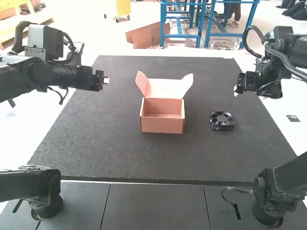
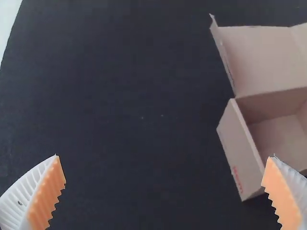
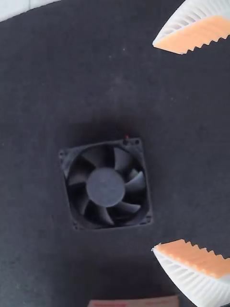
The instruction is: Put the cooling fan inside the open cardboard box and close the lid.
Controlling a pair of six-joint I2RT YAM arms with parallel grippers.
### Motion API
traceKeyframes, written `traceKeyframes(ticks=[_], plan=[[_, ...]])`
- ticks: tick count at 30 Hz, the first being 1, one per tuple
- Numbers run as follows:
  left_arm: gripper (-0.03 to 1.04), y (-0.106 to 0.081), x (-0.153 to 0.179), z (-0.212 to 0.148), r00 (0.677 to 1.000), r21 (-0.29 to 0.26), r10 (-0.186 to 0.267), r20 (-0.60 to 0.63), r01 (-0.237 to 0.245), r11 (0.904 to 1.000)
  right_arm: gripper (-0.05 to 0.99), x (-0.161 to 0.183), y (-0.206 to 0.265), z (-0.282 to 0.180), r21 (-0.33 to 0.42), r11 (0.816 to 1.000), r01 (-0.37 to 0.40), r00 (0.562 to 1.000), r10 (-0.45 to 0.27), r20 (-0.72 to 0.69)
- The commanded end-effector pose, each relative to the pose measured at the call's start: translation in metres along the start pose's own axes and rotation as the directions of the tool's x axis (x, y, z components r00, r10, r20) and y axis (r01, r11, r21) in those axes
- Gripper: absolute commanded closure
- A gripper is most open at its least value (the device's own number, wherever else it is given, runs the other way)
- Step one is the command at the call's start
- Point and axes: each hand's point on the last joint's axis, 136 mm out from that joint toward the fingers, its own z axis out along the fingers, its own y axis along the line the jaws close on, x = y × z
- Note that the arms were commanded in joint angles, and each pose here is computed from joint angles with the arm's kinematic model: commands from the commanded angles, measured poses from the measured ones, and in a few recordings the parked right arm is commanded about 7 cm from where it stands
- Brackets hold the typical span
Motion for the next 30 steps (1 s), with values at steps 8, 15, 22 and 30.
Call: traceKeyframes(ticks=[8,15,22,30], plan=[[0.04,-0.071,-0.014,-0.016,0.994,0.179,0.106,0.033,-0.110,0.9776,0.03,0.021,-0.018,0.023,0.003,0.999,-0.036,0.991,0.036,-0.133],[0.04,-0.073,-0.010,-0.017,0.994,0.177,0.107,0.015,-0.108,0.9781,0.03,0.009,-0.016,0.032,-0.001,1.000,-0.031,0.995,0.031,-0.093],[0.04,-0.073,-0.010,-0.011,0.994,0.176,0.106,0.032,-0.110,0.9783,0.03,0.029,-0.016,0.066,-0.006,1.000,-0.001,0.978,0.000,-0.210],[0.04,-0.049,-0.012,-0.006,0.997,0.107,0.073,0.040,-0.077,0.9912,0.03,0.018,-0.019,0.087,-0.002,0.999,0.033,0.978,-0.033,-0.206]])
